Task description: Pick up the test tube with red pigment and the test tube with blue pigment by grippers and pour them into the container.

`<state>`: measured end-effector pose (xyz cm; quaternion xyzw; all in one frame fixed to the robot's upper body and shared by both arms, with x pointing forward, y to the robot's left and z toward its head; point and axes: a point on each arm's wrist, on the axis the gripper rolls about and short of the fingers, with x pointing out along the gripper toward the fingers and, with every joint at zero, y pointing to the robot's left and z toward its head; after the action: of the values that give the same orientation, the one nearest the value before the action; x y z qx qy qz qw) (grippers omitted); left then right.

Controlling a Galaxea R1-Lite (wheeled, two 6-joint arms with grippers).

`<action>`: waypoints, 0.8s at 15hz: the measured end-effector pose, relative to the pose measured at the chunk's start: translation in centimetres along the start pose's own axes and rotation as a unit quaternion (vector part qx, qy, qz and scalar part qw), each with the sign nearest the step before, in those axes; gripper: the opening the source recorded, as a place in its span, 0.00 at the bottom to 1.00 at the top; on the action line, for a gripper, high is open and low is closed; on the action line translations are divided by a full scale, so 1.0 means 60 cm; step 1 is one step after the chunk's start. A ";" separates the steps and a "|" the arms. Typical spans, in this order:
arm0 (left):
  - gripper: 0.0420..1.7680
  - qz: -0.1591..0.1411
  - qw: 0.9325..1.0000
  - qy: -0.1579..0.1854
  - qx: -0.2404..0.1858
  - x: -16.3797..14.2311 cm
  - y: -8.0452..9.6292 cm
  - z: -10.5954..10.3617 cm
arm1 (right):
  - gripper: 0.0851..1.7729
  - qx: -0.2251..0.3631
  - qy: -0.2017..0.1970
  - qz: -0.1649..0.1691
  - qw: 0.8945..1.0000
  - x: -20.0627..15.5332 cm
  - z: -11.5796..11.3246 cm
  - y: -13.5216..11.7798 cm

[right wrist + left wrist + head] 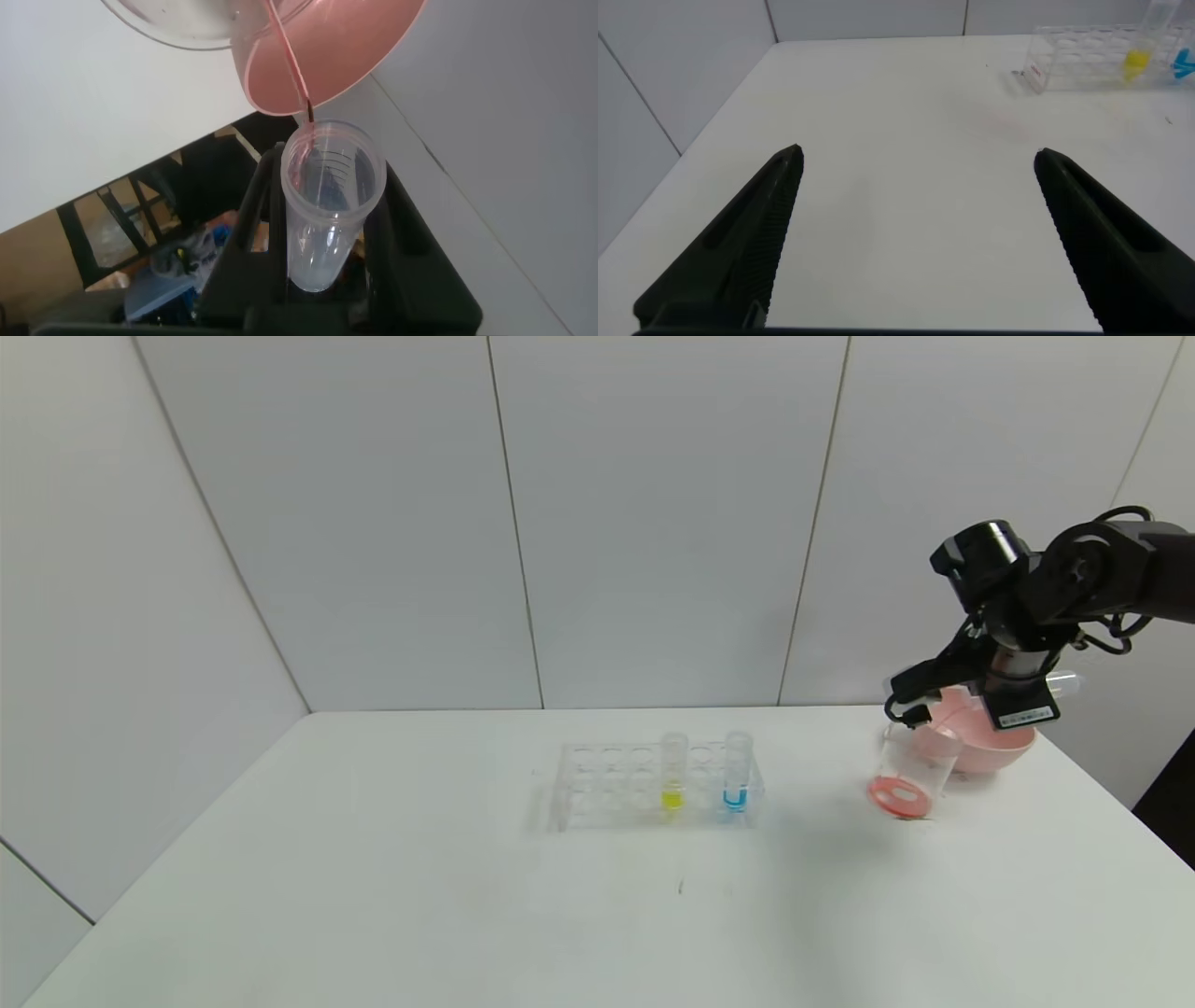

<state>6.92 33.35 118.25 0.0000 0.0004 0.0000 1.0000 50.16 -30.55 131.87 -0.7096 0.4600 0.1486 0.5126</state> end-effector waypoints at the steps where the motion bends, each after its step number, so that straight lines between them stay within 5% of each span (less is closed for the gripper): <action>1: 1.00 0.000 1.000 0.000 0.000 0.000 0.000 0.000 | 0.26 -0.006 0.011 -0.001 1.000 -0.002 0.000 0.000; 12: 1.00 0.000 1.000 0.000 0.000 0.000 0.000 0.000 | 0.26 -0.028 0.021 -0.012 0.999 -0.025 0.025 0.002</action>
<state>6.92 33.35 118.25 0.0000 0.0004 0.0000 1.0000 49.67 -28.53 132.19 -0.7321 0.4574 0.1403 0.4849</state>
